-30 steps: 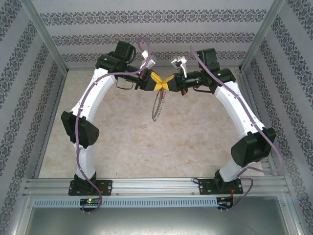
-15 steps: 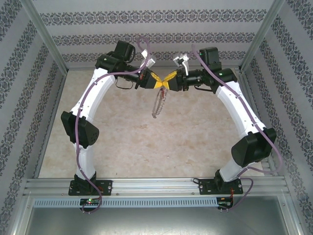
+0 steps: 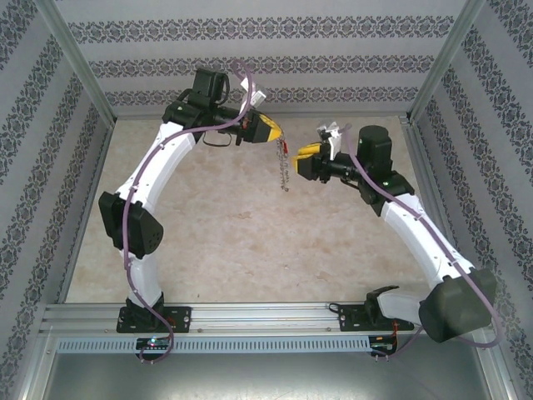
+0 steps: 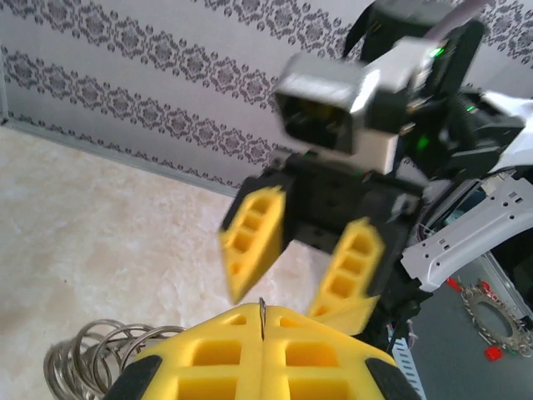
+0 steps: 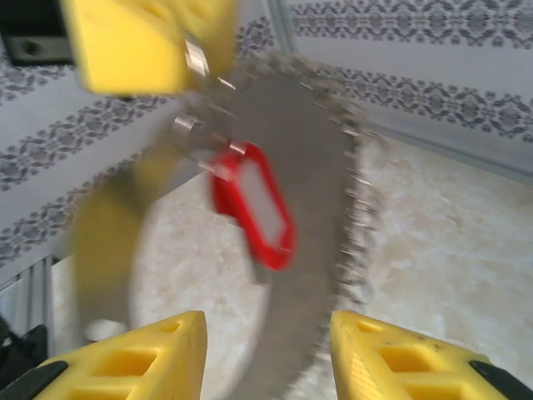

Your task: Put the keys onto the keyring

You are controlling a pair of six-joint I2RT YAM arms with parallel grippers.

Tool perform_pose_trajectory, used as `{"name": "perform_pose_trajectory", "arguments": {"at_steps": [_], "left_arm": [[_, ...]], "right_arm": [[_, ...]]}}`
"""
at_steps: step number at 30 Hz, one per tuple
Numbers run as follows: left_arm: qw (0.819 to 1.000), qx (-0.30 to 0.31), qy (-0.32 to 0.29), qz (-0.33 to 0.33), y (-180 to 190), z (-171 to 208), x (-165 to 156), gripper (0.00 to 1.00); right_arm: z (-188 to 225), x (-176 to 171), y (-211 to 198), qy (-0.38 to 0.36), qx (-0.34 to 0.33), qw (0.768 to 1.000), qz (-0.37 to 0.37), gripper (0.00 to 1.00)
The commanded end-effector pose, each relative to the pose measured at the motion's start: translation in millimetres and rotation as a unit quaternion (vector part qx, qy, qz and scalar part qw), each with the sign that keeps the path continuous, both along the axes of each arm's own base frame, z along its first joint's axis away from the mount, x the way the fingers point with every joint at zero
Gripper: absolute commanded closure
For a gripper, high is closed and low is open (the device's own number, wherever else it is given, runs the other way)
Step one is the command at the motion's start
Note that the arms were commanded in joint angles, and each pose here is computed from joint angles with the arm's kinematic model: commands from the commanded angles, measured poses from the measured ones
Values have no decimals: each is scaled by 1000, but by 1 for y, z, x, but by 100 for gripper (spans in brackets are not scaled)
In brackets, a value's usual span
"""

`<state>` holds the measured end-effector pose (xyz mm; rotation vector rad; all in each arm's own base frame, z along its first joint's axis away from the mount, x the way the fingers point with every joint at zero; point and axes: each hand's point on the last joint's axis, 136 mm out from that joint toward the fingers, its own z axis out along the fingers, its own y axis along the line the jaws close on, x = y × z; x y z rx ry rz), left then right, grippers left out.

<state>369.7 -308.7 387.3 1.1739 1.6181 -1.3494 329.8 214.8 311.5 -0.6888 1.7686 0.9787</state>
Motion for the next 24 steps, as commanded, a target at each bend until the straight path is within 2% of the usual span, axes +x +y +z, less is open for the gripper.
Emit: {"name": "perform_pose_trajectory", "arguments": {"at_steps": [1, 10, 19, 22, 24], "left_arm": [[997, -44, -57, -17, 2, 45, -19, 100], [996, -55, -64, -18, 2, 52, -23, 100], [996, -61, -63, -23, -1, 52, -24, 100], [996, -62, -63, -23, -1, 53, -24, 100], [996, -63, -62, -20, -1, 52, -24, 100]], "right_arm": [[26, 6, 8, -63, 21, 998, -12, 55], [48, -2, 33, -109, 17, 994, 10, 50], [61, 11, 47, -139, 5, 990, -2, 51], [63, 13, 51, -143, 3, 990, -3, 55], [64, 12, 53, -145, 2, 989, 2, 64]]}}
